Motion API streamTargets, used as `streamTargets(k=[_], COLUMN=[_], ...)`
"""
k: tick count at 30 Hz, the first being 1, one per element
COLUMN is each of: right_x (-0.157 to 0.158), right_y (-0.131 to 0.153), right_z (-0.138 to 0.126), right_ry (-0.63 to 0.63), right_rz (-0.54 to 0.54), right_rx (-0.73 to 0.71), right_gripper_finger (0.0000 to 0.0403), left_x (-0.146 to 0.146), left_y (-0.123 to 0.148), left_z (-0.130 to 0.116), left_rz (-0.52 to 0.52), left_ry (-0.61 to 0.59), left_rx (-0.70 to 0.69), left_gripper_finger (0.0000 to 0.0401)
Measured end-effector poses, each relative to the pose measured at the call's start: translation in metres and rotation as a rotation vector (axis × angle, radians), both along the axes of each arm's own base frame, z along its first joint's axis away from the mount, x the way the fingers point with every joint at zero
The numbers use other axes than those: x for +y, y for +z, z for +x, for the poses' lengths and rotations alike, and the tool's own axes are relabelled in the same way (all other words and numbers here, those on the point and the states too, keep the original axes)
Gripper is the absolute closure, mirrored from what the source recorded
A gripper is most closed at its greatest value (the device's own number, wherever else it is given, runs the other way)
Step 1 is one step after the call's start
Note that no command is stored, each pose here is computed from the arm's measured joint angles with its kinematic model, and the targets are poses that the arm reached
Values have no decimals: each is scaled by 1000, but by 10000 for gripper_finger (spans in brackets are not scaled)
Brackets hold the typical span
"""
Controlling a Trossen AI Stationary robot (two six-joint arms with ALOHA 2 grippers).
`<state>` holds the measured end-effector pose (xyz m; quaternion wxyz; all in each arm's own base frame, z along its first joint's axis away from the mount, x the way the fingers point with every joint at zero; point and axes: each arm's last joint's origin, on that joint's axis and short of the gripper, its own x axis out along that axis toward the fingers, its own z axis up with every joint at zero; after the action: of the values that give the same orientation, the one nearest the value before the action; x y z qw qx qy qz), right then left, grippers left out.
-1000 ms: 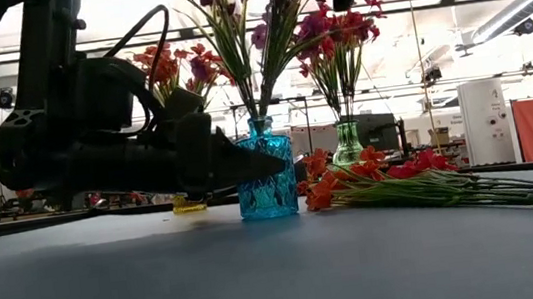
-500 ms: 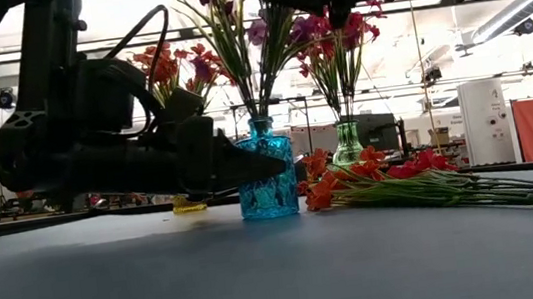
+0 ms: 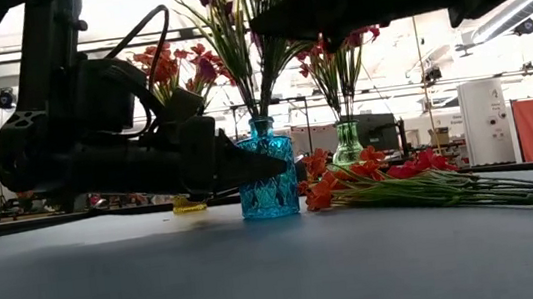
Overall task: Sort flowers into vase by color
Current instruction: Put the violet flower into the blue vase
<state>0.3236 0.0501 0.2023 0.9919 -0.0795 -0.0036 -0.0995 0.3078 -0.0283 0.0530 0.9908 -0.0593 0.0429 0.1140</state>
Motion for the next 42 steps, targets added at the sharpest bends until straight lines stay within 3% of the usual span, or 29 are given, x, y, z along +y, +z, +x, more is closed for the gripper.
streamTargets(k=[13, 25, 42], right_x=[3, 3, 3], right_y=[-27, -23, -23], right_z=[16, 16, 15], right_ry=[-8, -8, -9], right_rz=[-5, -3, 42], right_rx=[76, 69, 100], right_gripper_finger=[385, 379, 230], left_x=[0, 1, 1], left_y=[-1, -4, -1], left_z=[0, -2, -8], left_rz=[-4, -26, -46], left_ry=[3, 14, 20], left_rx=[5, 24, 12], left_gripper_finger=[115, 86, 80])
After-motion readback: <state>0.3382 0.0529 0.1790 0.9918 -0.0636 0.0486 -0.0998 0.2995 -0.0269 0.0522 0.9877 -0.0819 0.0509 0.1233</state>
